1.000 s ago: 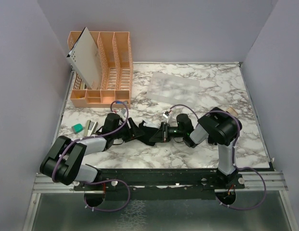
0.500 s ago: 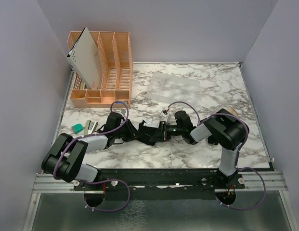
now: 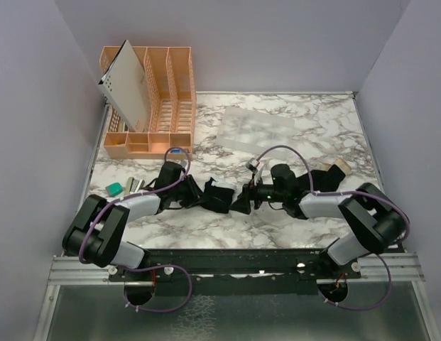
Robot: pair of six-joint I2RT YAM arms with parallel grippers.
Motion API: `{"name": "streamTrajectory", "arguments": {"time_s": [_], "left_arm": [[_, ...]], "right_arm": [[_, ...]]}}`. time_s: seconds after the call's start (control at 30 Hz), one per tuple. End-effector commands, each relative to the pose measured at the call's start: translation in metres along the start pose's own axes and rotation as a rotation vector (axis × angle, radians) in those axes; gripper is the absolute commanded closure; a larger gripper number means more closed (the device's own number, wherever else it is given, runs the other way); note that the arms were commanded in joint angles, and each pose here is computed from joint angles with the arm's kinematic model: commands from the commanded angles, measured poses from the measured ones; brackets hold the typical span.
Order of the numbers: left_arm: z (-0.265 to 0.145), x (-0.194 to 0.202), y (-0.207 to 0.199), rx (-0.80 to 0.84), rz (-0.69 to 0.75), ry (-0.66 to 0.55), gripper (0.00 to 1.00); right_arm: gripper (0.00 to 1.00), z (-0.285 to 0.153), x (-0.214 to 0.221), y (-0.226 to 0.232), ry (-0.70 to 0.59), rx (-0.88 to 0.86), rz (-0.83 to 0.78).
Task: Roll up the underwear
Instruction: Roll the underwear to the center of the board.
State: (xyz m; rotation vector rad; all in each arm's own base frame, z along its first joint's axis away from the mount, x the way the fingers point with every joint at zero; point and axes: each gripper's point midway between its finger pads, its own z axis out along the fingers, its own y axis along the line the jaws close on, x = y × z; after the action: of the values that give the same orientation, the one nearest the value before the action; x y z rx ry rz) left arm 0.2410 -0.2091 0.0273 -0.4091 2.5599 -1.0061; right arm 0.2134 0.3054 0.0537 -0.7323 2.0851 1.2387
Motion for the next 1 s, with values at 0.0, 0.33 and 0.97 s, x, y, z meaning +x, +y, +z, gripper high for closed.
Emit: {"name": "streamTrajectory", "arguments": {"time_s": [0.0, 0.33, 0.97], "left_arm": [[0.0, 0.012, 0.037, -0.168, -0.009, 0.042, 0.72], [0.0, 0.009, 0.03, -0.174, -0.009, 0.066, 0.72], [0.002, 0.008, 0.029, -0.179, -0.003, 0.09, 0.72]], "right_arm": [[0.27, -0.017, -0.019, -0.002, -0.081, 0.061, -0.365], [0.3, 0.014, -0.029, 0.027, -0.07, 0.149, -1.114], [0.45, 0.057, -0.004, 0.022, 0.03, 0.157, -1.302]]}}
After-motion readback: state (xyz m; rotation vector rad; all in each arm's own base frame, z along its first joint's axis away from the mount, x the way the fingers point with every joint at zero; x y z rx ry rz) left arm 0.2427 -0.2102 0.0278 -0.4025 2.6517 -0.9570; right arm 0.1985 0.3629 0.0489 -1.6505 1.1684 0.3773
